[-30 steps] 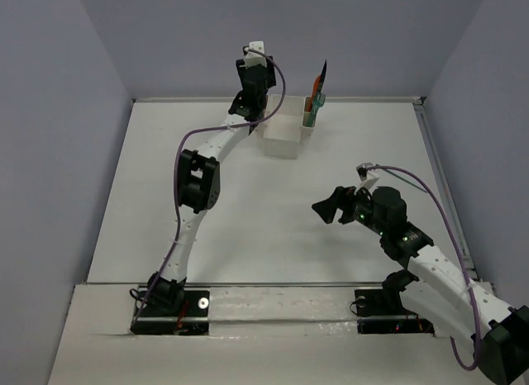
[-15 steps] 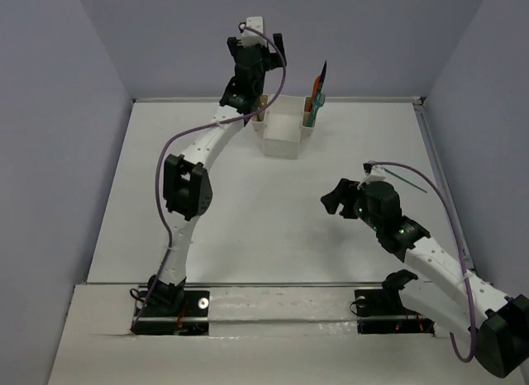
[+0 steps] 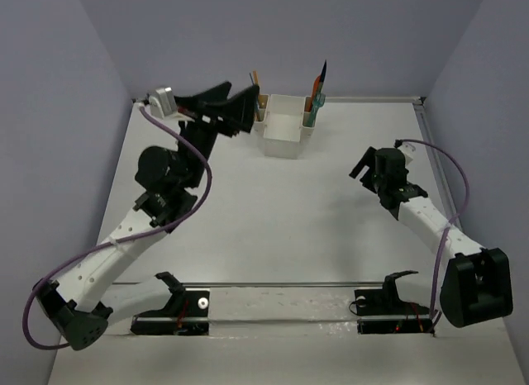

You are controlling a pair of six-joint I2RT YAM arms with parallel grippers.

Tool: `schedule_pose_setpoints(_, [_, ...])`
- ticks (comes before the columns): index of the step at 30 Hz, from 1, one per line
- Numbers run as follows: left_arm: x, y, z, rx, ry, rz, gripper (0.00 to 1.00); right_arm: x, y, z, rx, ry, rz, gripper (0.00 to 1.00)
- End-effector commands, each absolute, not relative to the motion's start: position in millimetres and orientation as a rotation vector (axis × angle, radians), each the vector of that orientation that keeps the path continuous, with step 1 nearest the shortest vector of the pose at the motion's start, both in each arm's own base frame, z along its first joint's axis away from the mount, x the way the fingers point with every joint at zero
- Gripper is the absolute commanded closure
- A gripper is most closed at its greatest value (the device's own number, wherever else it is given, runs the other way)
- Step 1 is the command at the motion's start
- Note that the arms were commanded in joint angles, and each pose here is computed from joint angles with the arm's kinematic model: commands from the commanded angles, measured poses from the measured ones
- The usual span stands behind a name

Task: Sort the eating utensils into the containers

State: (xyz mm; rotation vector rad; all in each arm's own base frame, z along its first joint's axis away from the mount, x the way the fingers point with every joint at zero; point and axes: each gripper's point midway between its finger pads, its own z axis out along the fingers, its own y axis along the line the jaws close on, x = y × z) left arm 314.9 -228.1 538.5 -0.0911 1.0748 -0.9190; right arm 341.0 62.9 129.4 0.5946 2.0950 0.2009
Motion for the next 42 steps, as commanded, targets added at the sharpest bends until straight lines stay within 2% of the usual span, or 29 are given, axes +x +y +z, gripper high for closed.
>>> schedule_pose_setpoints(1, [284, -273, 410, -0.082, 1.316, -1.073, 0.01, 364, 7, 151, 0.806, 1.971, 0.092, 0.11])
schedule_pose_setpoints(3, [270, -283, 364, -0.038, 1.414, -1.072, 0.01, 369, -18, 149, 0.900, 1.940, 0.054, 0.11])
schedule_pose_setpoints(7, [234, -293, 308, 0.051, 1.523, -1.082, 0.01, 380, -55, 145, 1.020, 1.901, -0.020, 0.12])
schedule_pose_setpoints(12, [203, -290, 277, 0.113, 1.560, -1.121, 0.01, 388, -89, 112, 1.139, 1.950, -0.125, 0.13])
schedule_pose_setpoints(18, [189, -280, 278, 0.150, 1.522, -1.132, 0.01, 394, -125, 101, 1.265, 1.915, -0.180, 0.13])
schedule_pose_setpoints(30, [184, -273, 277, 0.174, 1.495, -1.130, 0.01, 399, -138, 60, 1.332, 2.028, -0.242, 0.19])
schedule_pose_setpoints(37, [183, -271, 279, 0.164, 1.483, -1.138, 0.01, 409, -139, 45, 1.305, 2.109, -0.266, 0.26])
schedule_pose_setpoints(42, [184, -271, 279, 0.161, 1.485, -1.133, 0.01, 422, -137, 41, 1.220, 2.181, -0.248, 0.39])
